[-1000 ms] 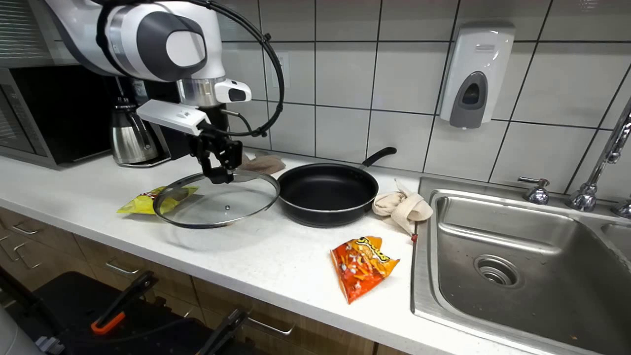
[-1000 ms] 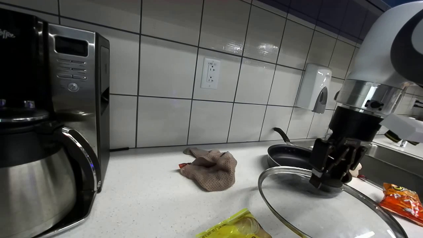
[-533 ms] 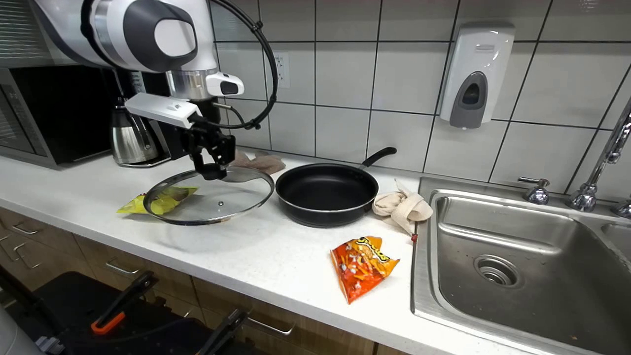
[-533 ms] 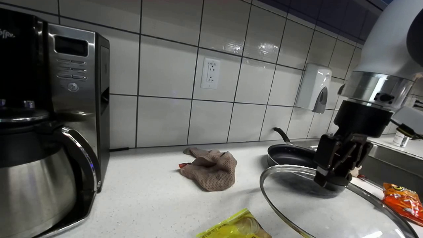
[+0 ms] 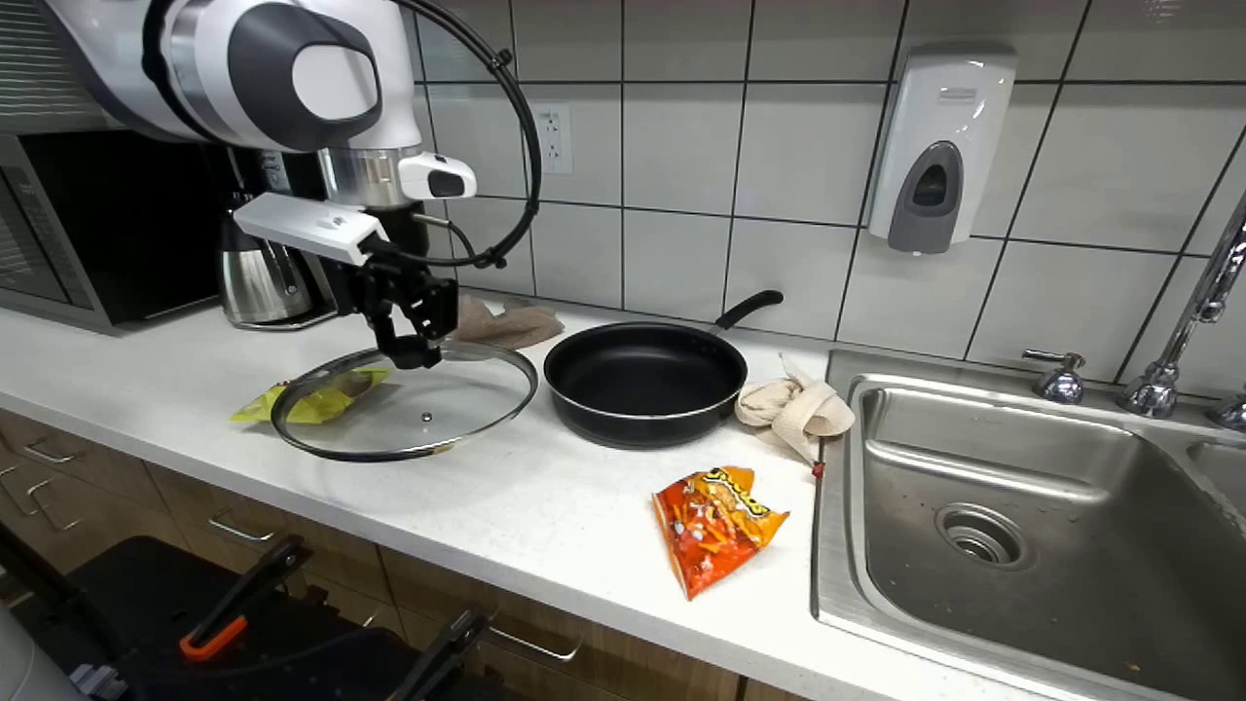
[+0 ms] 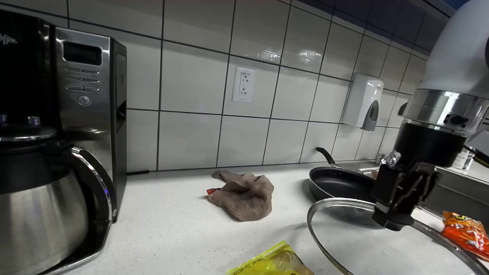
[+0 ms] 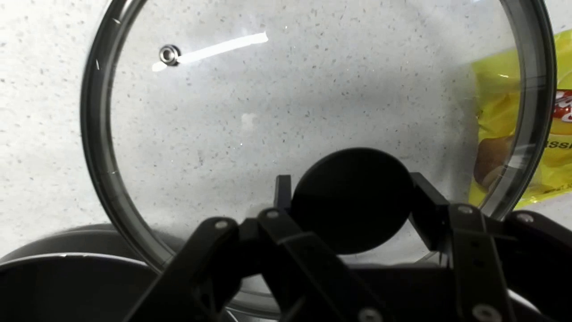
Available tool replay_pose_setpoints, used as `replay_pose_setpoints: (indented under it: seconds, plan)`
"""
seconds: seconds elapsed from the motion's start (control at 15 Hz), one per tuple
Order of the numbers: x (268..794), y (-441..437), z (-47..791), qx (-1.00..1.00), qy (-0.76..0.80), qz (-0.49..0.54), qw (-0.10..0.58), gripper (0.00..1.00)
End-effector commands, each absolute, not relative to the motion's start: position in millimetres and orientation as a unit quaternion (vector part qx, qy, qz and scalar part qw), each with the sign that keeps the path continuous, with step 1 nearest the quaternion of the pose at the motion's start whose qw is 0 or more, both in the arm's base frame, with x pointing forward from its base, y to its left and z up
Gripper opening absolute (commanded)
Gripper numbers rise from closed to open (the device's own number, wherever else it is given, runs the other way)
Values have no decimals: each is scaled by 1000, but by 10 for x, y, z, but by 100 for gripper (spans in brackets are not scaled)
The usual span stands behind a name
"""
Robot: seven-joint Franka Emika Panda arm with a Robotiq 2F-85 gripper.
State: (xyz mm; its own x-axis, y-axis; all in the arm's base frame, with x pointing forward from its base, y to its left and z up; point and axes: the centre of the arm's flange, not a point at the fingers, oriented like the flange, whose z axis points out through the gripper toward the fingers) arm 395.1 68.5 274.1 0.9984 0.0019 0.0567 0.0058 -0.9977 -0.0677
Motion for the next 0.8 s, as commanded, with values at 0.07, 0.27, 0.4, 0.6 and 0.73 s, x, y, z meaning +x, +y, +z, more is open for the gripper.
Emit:
replay_pose_setpoints:
  seconds: [0.07,0.27,0.4,0.6,0.73]
  plan:
    - [3878,701,2778,-999,25,-39,26,39]
    - [3852,668,2705,-999,38,-32,21,39]
    - [3839,652,2632,-998,46,-25,16,39]
    - [3798,604,2537,-998,64,-17,7,39]
    - [3795,582,2487,-997,70,-16,-2,39]
